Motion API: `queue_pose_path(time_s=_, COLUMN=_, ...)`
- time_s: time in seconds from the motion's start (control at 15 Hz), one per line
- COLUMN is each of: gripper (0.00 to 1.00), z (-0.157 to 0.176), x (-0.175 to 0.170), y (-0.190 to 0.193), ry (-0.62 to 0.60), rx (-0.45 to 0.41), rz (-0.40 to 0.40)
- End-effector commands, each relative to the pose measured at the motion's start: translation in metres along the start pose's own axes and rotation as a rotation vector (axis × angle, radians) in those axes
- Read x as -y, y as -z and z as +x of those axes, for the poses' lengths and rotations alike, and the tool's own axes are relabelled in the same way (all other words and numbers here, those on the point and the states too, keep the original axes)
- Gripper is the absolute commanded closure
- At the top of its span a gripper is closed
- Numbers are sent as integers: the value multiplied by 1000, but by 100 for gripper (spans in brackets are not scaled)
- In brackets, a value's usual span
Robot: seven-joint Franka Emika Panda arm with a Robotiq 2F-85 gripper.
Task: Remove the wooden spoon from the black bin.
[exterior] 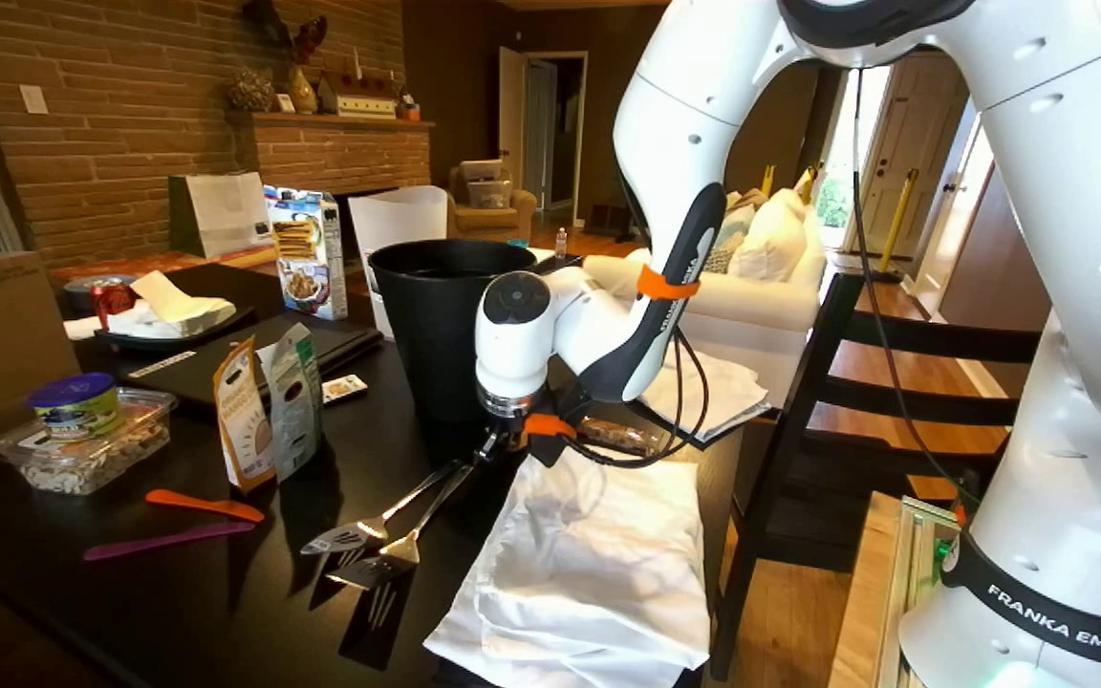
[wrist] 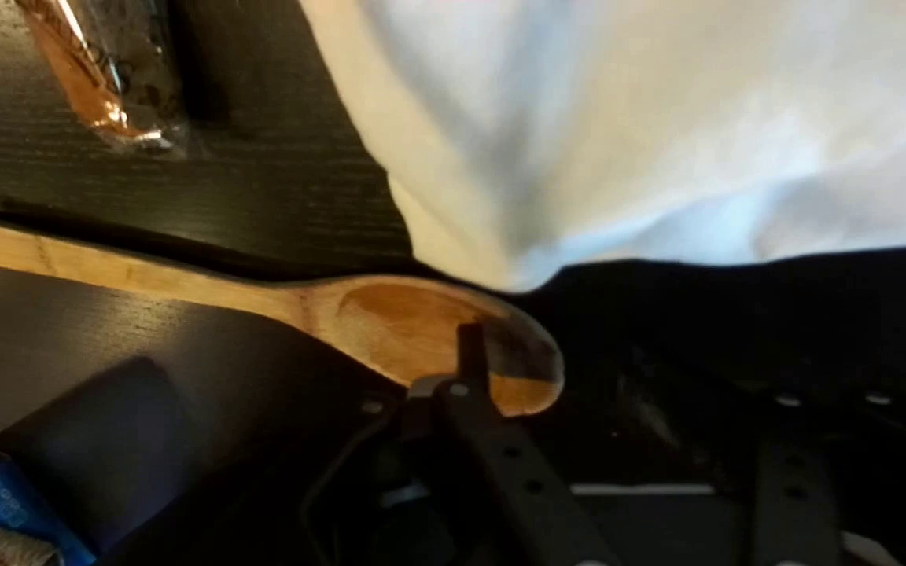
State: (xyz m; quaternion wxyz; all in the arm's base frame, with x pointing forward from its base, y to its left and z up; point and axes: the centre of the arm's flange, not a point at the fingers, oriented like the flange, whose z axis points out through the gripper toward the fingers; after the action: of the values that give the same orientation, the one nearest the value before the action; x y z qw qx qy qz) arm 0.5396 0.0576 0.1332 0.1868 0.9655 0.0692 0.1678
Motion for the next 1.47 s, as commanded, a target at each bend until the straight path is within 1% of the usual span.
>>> queue_pose_path(time_s=0.0, gripper=19, z=4, x=1, y=2, ry=-65, rx=18, rz=71)
queue_pose_path(time_s=0.13, gripper=5, z=13, x=-4, y=18, ry=-106, rx=6, rz=107)
queue_pose_path(time_s=0.2, gripper=1, z=17, x=-5, y=26, ry=-123, rx=6, rz=125)
queue_pose_path(time_s=0.4, gripper=0, z=32, x=-12, y=58, ry=-151, rx=1, rz=169)
queue_pose_path(time_s=0.6, gripper=0, z=48, x=-29, y=89, ry=-137, rx=-8, rz=172)
queue_pose_path(time_s=0.73, gripper=0, z=56, x=-43, y=105, ry=-120, rx=5, rz=157)
queue_pose_path(time_s=1.0, gripper=0, z=65, x=-79, y=133, ry=-50, rx=73, rz=112)
queue_pose_path(time_s=1.2, gripper=0, z=66, x=-100, y=151, ry=-11, rx=165, rz=105)
queue_pose_path(time_s=1.4, gripper=0, z=65, x=-119, y=170, ry=19, rx=214, rz=88)
